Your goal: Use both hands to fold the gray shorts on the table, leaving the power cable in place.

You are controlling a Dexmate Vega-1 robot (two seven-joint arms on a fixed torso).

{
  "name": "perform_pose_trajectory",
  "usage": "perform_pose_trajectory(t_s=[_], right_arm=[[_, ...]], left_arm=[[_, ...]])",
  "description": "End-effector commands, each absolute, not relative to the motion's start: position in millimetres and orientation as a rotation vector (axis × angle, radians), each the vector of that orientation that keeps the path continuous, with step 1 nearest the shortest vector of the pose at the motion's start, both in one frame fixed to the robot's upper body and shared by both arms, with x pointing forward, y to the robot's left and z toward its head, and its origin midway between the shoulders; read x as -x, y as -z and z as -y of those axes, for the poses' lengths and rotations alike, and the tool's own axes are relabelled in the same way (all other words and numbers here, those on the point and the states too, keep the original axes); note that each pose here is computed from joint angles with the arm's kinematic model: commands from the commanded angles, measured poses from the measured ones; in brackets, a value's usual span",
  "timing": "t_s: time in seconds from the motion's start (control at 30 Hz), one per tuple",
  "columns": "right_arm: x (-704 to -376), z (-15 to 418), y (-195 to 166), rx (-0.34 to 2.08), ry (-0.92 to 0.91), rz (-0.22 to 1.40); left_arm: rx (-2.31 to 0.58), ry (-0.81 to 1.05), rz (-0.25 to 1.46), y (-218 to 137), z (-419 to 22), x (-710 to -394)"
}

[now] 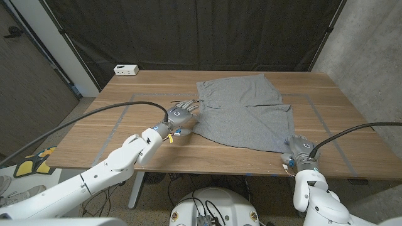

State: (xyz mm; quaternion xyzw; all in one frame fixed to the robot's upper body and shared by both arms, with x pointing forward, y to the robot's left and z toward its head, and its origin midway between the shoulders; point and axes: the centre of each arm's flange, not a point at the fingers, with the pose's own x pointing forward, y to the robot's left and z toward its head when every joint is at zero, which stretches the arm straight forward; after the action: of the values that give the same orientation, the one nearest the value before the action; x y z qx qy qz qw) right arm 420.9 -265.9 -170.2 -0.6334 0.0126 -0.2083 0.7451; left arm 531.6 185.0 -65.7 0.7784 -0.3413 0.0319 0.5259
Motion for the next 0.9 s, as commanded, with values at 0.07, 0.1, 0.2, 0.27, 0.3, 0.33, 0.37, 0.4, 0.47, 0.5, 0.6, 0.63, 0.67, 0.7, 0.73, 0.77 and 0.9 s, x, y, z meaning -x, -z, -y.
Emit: perform_pose_trajectory(t_s=[0.07,0.1,0.2,0.27,0.3,0.33,0.37,0.4,0.47,0.5,0.6,0.63,0.67,0.7,0.73,0.77,0.9], right_arm=[[-433.6,268.8,180.2,1.403,0.467,-0.031],[-435.1,268.8,179.0,1.408,0.458,-0.043],[-437.7,270.1,179.1,1.4,0.45,-0.045],[-439.1,269.9,178.3,1.404,0.458,-0.034],[-440.4,270.0,177.9,1.398,0.467,-0.028],[-441.4,270.1,177.4,1.401,0.47,-0.017],[-442.1,270.1,176.9,1.401,0.47,-0.021],[-443.9,270.8,176.4,1.391,0.466,-0.013],[-446.3,270.6,175.5,1.401,0.467,-0.003],[-447.3,270.7,175.4,1.399,0.463,-0.005],[-449.7,272.4,173.8,1.382,0.459,-0.01],[-449.7,273.2,174.0,1.372,0.477,0.014],[-450.0,273.3,173.5,1.363,0.496,0.024],[-451.1,273.7,172.0,1.371,0.491,0.015],[-451.3,274.6,171.9,1.361,0.494,0.025],[-451.4,275.0,171.3,1.356,0.495,0.036],[-455.9,274.9,167.8,1.355,0.477,0.031]], left_arm=[[-1.821,-0.077,0.857,75.4,-186.1,-547.3],[-1.814,-0.07,0.857,76.3,-185.8,-549.1],[-1.78,-0.034,0.846,79.2,-184.8,-554.9],[-1.744,-0.006,0.845,80.8,-183.7,-557.8],[-1.729,0.005,0.847,81.2,-182.7,-558.9],[-1.713,0.016,0.849,81.5,-181.7,-559.9],[-1.704,0.023,0.853,81.7,-180.6,-560.7],[-1.697,0.022,0.861,81.8,-179.6,-561.2],[-1.68,0.023,0.871,81.5,-177.8,-562.9],[-1.674,0.02,0.88,81.5,-177.2,-563.7],[-1.655,0.003,0.895,81.2,-176.1,-566.4],[-1.643,-0.003,0.9,81.0,-175.9,-567.1],[-1.633,-0.015,0.91,80.9,-175.8,-567.5],[-1.622,-0.031,0.925,80.9,-176.0,-567.7],[-1.615,-0.041,0.93,80.6,-176.2,-567.7],[-1.616,-0.048,0.925,80.2,-176.2,-567.8],[-1.627,-0.011,0.878,75.5,-176.9,-568.7]])
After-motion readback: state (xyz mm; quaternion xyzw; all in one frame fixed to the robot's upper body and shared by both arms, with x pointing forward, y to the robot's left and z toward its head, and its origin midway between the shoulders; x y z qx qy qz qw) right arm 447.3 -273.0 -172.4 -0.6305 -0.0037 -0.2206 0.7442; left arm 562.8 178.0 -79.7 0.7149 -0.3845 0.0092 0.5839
